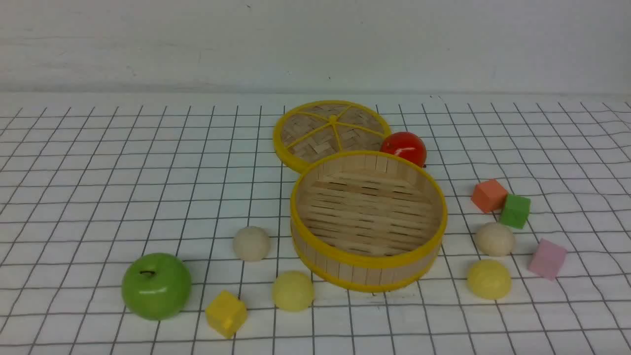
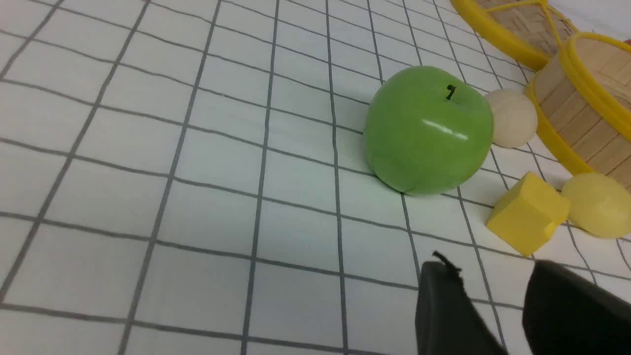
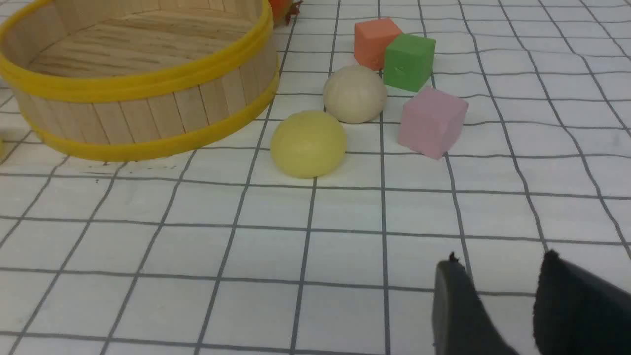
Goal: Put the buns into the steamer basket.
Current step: Use the left arm to grab a steamed stuffed bun
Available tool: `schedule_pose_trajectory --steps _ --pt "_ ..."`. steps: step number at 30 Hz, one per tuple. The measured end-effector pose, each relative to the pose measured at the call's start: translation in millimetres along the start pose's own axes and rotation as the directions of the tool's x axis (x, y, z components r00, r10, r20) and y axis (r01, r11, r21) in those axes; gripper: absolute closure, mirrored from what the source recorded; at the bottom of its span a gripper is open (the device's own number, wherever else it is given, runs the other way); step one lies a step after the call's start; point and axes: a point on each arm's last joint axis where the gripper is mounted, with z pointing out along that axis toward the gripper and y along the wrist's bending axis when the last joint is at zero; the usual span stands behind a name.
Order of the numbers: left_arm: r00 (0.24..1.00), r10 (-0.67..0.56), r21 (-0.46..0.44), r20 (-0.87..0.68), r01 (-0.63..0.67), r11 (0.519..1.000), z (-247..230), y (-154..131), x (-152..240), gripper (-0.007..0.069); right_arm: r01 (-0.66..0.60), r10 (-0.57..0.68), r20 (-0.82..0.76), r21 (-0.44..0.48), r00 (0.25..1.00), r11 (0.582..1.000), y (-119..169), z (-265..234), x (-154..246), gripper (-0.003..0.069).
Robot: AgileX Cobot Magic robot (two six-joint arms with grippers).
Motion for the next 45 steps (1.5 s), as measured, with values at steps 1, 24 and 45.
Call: schedule_pose_trajectory --steps 1,24,45 --pt "1.000 0.000 0.000 0.000 0.000 1.000 0.0 0.0 0.0 0.0388 0.000 0.000 0.000 0.000 1.000 1.000 0.0 0.0 0.0 0.0420" --pt "0.993 -0.095 0.047 0.063 0.092 0.995 -0.3 -3.7 -6.1 0.0388 0.000 0.000 0.000 0.000 1.000 1.000 0.0 0.0 0.0 0.0420" --pt "0.973 -0.230 0.202 -0.027 0.231 0.952 -43.4 -66.0 -111.3 0.0599 0.000 0.000 0.000 0.000 1.000 1.000 0.0 0.0 0.0 0.0420"
